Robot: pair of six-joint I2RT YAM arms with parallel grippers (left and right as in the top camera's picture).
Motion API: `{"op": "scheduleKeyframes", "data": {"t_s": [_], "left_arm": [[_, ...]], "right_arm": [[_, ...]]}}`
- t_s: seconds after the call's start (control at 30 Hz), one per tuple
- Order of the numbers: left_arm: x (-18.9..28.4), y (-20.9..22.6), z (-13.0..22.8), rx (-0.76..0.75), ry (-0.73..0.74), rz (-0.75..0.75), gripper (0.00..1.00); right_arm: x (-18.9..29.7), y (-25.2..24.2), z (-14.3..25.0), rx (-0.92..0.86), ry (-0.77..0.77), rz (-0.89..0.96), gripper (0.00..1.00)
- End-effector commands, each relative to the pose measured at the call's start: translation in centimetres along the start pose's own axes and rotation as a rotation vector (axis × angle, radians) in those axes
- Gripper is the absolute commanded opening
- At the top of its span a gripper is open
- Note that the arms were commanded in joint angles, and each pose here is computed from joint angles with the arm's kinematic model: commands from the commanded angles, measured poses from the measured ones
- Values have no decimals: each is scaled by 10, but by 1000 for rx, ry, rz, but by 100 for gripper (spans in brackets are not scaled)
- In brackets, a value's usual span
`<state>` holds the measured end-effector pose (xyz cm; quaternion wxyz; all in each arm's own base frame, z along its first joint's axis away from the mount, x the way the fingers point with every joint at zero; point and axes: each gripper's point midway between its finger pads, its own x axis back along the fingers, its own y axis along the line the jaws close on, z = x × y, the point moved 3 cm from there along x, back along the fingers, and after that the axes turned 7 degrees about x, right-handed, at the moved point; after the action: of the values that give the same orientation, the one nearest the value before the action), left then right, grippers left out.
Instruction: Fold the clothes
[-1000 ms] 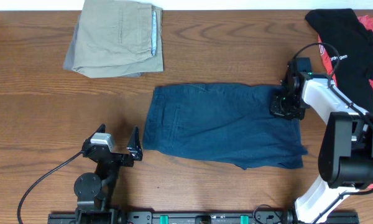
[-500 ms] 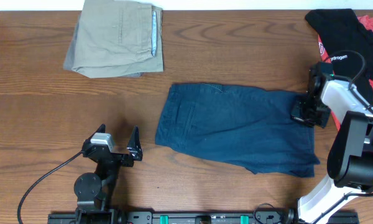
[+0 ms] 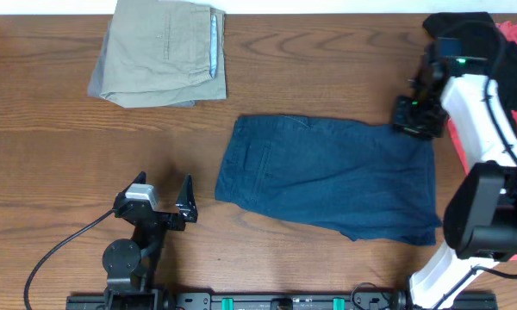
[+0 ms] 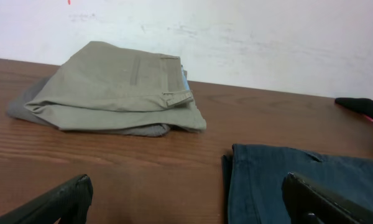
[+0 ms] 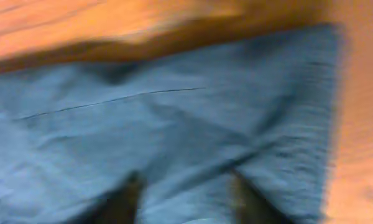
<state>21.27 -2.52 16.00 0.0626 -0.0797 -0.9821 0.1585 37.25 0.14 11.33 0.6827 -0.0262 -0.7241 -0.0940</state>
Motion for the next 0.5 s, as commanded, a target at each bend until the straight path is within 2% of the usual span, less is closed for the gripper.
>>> {"op": "scheduleKeyframes", "data": {"t_s": [0.0, 0.2, 0.47], "left_arm": [[-2, 4, 15, -9, 41, -3, 98], [-2, 4, 15, -9, 41, -3, 98], [-2, 4, 15, -9, 41, -3, 98]], "right_arm": [[-12, 26, 7, 90, 7, -56, 98], [-22, 38, 0, 58, -47, -52, 99], [-26, 35, 2, 45, -43, -51, 99]]}}
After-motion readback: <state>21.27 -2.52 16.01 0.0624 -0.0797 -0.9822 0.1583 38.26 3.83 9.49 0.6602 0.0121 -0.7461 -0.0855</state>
